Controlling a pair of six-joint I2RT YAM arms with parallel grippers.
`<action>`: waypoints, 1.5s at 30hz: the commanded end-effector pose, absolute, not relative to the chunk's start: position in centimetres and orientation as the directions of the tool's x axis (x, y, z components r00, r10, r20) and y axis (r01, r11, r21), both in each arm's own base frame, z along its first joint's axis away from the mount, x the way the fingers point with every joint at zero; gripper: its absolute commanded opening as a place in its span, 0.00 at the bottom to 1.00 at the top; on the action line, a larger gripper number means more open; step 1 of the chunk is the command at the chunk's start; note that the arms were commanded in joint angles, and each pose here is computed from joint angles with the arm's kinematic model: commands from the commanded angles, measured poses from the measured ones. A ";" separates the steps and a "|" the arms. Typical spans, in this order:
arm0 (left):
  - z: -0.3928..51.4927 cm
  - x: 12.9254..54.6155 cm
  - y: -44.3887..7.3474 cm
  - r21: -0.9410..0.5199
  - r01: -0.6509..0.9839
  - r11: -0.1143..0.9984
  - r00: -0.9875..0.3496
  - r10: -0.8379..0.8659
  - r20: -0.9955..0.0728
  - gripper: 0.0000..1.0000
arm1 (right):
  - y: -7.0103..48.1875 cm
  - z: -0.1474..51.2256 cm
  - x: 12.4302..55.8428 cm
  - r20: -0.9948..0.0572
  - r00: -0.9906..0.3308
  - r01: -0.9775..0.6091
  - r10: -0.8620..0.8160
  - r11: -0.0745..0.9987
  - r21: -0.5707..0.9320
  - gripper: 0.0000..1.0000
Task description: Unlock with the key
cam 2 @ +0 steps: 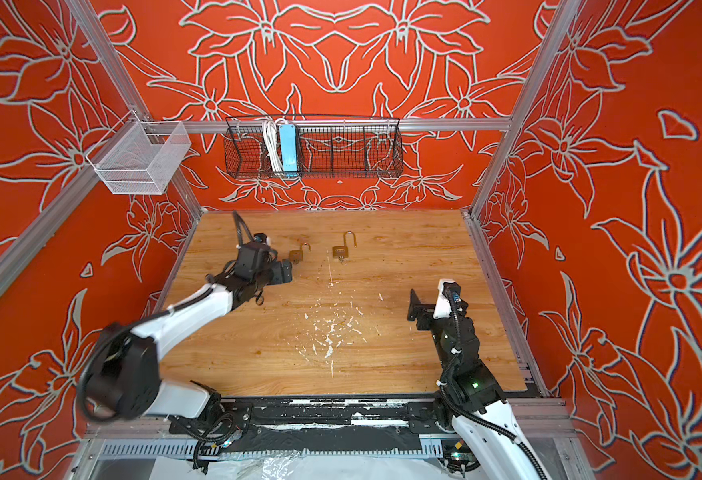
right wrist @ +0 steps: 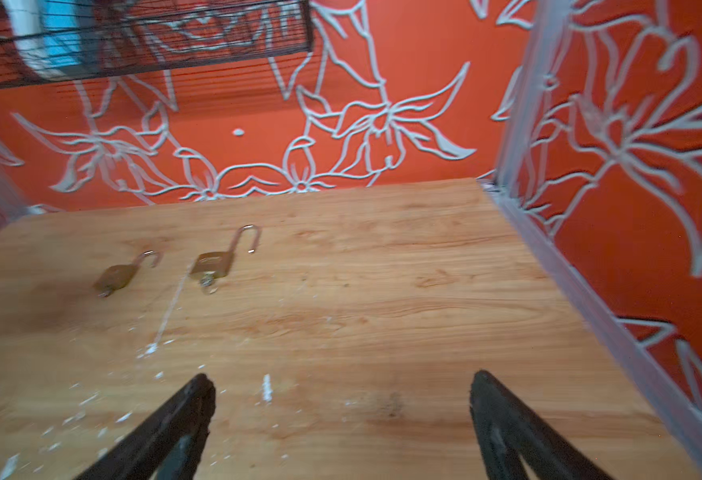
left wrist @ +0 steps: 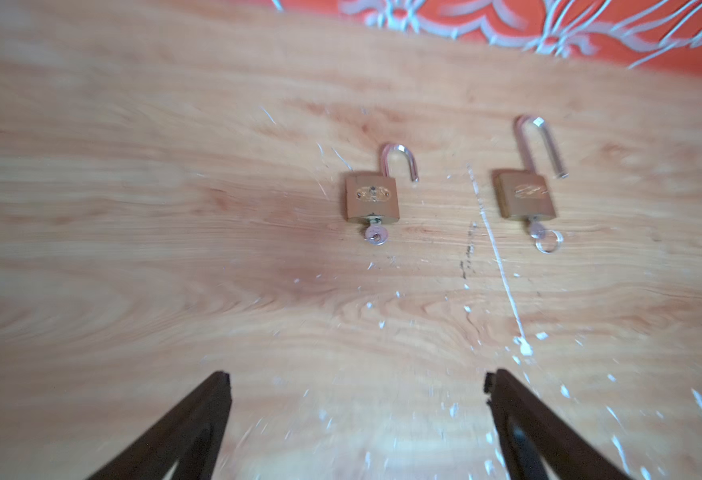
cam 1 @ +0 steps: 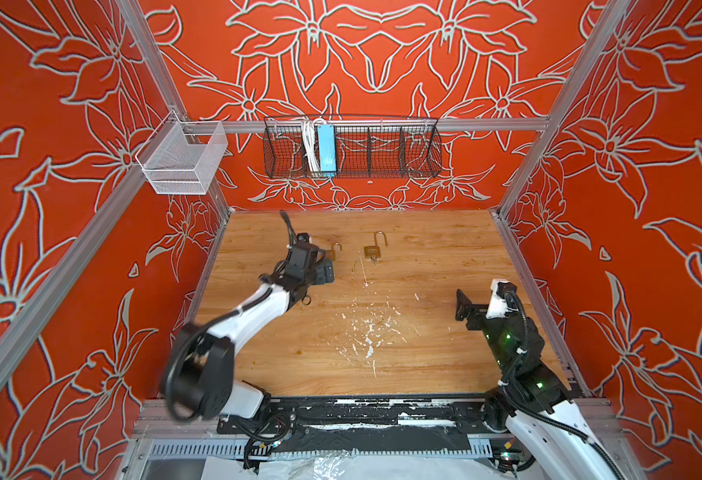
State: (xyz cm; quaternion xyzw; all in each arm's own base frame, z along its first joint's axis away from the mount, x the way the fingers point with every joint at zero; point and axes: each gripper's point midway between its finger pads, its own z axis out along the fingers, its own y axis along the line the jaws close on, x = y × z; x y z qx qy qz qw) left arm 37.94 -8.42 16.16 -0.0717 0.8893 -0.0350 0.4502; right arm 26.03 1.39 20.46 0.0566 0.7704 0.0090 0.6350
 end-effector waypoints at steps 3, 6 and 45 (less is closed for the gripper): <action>14.9 33.9 -0.2 0.082 -0.371 0.925 -0.487 -0.119 -0.865 0.97 | -1.3 16.5 29.6 -0.970 -0.232 0.143 0.067 0.989 0.034 0.98; 15.8 34.1 0.1 0.106 -0.348 0.932 -0.426 -0.057 -0.903 0.97 | -1.5 14.8 31.3 -0.975 -0.223 0.134 -0.019 0.990 -0.049 0.98; 8.7 35.9 3.5 0.011 -0.262 0.965 -0.440 -0.110 -0.891 0.97 | 0.8 9.6 36.8 -0.937 -0.343 -0.020 -0.070 0.998 -0.067 0.98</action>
